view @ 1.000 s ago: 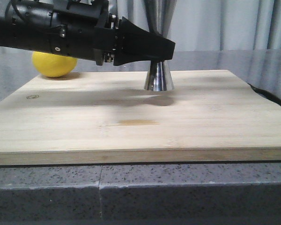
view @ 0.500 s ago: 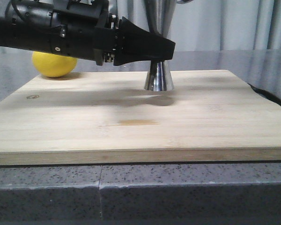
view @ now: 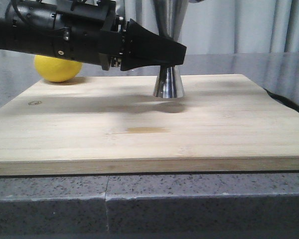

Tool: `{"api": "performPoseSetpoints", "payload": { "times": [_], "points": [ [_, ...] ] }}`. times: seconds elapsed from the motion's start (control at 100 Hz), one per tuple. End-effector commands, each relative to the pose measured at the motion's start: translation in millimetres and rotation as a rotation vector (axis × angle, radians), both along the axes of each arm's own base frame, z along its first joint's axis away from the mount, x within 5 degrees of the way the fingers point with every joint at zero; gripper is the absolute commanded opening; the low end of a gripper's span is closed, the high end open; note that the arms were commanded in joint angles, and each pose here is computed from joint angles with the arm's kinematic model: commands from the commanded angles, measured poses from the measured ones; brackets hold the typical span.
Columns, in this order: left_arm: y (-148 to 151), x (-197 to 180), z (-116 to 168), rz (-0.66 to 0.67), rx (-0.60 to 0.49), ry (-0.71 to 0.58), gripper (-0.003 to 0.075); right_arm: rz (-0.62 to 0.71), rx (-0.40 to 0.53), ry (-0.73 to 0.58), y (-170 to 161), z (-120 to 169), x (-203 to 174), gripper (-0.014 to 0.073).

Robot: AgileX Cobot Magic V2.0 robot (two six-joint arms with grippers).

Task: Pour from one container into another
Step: 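Tilt the beaker with the right gripper toward the jigger cup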

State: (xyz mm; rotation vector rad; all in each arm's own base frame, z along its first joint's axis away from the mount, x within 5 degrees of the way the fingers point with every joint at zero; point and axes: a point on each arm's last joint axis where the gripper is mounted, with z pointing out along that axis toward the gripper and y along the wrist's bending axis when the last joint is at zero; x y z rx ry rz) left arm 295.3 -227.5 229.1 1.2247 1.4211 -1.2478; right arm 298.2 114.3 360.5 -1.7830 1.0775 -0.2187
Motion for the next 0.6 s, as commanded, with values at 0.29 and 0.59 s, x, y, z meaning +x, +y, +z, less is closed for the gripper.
{"api": "performPoseSetpoints", "payload": {
  "times": [0.29, 0.59],
  "points": [
    [-1.1, -7.7, 36.4, -0.045, -0.138, -0.042, -0.0019, -0.017, 0.036, -0.131, -2.3, 31.5, -8.2, 0.0204],
    [-1.0, -8.8, 36.0, -0.056, -0.133, -0.025, -0.0019, 0.000, 0.042, -0.147, 2.7, 37.0, -10.0, 0.0204]
  ]
}}
